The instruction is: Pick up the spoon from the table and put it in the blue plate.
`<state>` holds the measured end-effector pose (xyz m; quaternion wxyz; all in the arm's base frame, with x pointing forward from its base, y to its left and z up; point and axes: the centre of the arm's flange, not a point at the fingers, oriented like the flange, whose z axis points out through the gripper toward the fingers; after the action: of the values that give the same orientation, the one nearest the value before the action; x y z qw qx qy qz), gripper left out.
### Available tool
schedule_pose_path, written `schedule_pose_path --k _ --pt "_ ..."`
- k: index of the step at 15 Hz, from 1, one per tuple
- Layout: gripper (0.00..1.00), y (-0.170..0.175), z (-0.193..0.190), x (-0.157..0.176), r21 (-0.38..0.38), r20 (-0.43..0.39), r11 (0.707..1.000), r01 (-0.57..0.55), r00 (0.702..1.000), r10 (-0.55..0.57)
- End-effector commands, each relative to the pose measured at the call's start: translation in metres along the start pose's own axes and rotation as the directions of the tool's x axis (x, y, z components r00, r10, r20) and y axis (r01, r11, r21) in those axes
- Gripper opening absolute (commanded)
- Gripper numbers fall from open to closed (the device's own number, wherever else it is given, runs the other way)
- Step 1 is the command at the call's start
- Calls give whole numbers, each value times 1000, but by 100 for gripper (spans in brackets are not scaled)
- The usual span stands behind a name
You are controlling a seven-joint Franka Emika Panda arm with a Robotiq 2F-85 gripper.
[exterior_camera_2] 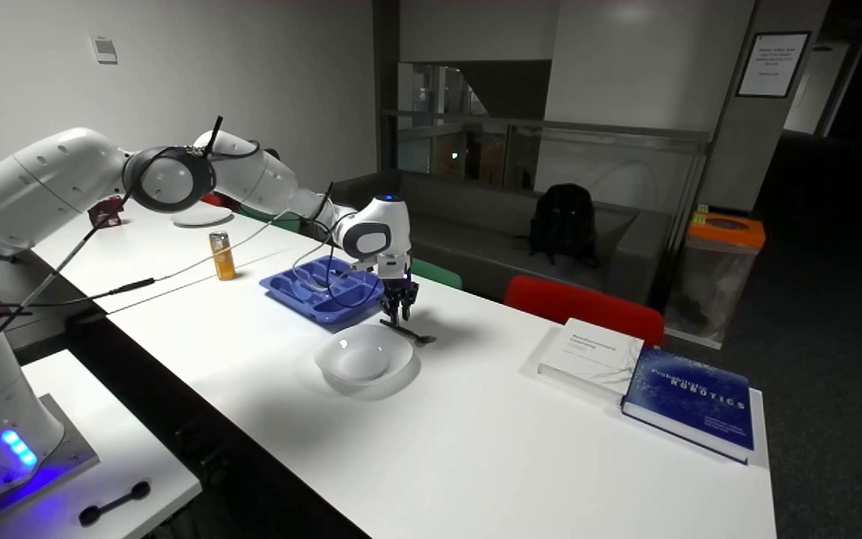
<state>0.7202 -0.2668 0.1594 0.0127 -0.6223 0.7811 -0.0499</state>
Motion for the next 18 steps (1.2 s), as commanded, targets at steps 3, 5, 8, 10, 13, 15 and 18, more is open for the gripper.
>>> schedule_pose_path --k 3,5,8,10,13,15,18 --pt "43 -6 4 1 -30 -25 999 -12 1000 11" --pt "37 -6 6 1 -35 -25 999 -10 1000 9" --pt "30 -6 6 0 -43 -25 999 -7 1000 6" --pt "34 -6 6 0 -50 -25 999 -6 1000 5" --pt "36 -6 6 0 -56 -24 998 -4 1000 3" --pt "35 -6 6 1 -60 -23 998 -3 1000 1" --pt "27 -6 7 1 -66 -24 998 0 1000 -2"
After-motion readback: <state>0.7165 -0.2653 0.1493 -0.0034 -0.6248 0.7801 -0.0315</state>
